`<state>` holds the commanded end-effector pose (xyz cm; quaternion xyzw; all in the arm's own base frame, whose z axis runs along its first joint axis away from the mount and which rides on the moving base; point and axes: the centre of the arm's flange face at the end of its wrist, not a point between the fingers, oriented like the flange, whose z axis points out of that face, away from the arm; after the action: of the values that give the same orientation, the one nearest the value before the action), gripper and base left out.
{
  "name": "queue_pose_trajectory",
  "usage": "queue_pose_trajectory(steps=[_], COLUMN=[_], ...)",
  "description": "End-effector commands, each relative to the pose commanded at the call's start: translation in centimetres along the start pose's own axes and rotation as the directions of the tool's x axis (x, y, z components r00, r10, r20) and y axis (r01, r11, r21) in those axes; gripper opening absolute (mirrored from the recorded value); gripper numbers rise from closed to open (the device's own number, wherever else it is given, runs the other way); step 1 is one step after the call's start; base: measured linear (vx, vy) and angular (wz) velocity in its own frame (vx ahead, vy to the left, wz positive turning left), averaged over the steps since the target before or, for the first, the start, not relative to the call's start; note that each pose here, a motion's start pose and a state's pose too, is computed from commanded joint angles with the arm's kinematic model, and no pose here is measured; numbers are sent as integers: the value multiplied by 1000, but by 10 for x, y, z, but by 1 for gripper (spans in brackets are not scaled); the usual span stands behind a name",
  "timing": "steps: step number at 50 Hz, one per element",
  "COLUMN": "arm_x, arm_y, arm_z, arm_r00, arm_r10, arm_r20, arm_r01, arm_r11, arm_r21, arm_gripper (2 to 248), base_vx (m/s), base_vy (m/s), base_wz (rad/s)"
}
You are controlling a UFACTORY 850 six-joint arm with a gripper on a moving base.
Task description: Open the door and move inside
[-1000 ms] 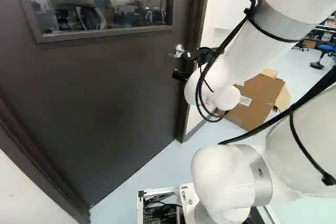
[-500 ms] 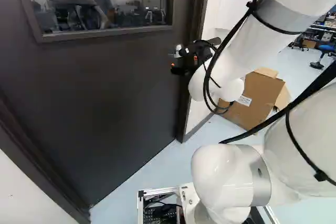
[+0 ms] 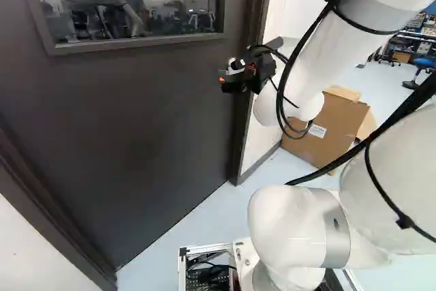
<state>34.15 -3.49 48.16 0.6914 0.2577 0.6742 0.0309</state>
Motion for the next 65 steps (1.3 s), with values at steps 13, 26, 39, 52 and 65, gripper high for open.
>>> queue_pose_trajectory(steps=[13, 26, 39, 52, 65], arm_x=[-2, 1, 12, 25, 33], arm_y=[7, 14, 24, 31, 34], arm_z=[8, 18, 26, 31, 31], arm_r00=[997, 992, 986, 978, 972], arm_r10=[-74, -113, -142, -174, -197], arm_r20=[-3, -50, -84, -111, -127], arm_r01=[73, 119, 153, 190, 216], arm_r11=[994, 983, 977, 969, 963], arm_r21=[87, 143, 150, 157, 161], arm_gripper=[247, 247, 247, 247, 247], base_vx=[0, 0, 0, 0, 0], base_vy=[0, 0, 0, 0, 0], base_wz=[0, 0, 0, 0, 0])
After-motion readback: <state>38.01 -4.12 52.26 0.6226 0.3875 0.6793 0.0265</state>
